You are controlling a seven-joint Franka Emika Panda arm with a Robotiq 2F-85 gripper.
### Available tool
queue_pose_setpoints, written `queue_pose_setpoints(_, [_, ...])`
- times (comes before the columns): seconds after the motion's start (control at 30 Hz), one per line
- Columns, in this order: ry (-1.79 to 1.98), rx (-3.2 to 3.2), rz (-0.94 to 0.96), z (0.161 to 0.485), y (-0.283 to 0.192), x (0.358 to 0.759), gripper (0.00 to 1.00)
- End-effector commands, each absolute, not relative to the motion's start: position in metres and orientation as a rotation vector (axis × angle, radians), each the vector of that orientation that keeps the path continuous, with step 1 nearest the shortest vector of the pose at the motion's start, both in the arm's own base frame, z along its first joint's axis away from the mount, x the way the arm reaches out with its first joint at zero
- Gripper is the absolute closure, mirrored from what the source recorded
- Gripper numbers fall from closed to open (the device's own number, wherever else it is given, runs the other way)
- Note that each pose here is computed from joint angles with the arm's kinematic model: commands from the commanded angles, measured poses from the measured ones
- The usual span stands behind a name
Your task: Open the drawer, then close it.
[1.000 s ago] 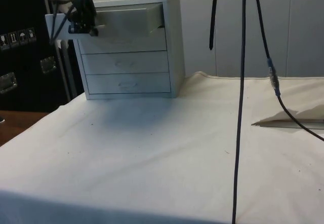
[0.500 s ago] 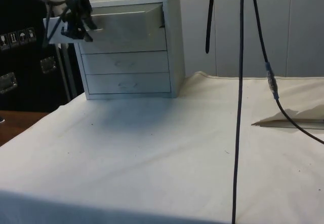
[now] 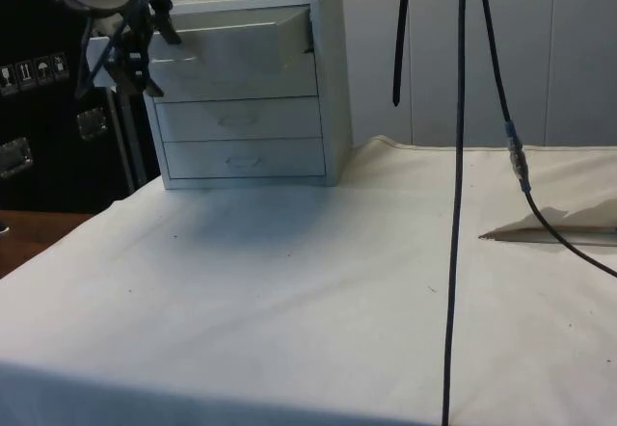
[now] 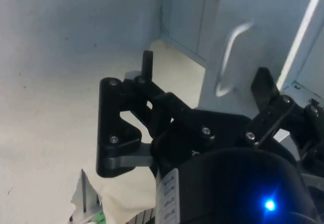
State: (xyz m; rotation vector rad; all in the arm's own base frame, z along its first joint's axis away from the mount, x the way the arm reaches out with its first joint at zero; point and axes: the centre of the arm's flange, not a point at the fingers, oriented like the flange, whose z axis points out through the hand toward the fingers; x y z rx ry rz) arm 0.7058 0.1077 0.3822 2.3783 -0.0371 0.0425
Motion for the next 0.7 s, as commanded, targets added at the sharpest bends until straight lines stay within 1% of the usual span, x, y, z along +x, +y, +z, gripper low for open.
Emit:
queue_pose_setpoints(0.0, [-0.042,2.376,0.037,0.380,0.113,0.705,0.00])
queue_pose_setpoints(0.37, [-0.055,2.383,0.051,0.366,0.145,0.707,0.00])
queue_pose_setpoints(0.67, [-0.062,2.380,0.061,0.363,0.157,0.708,0.00])
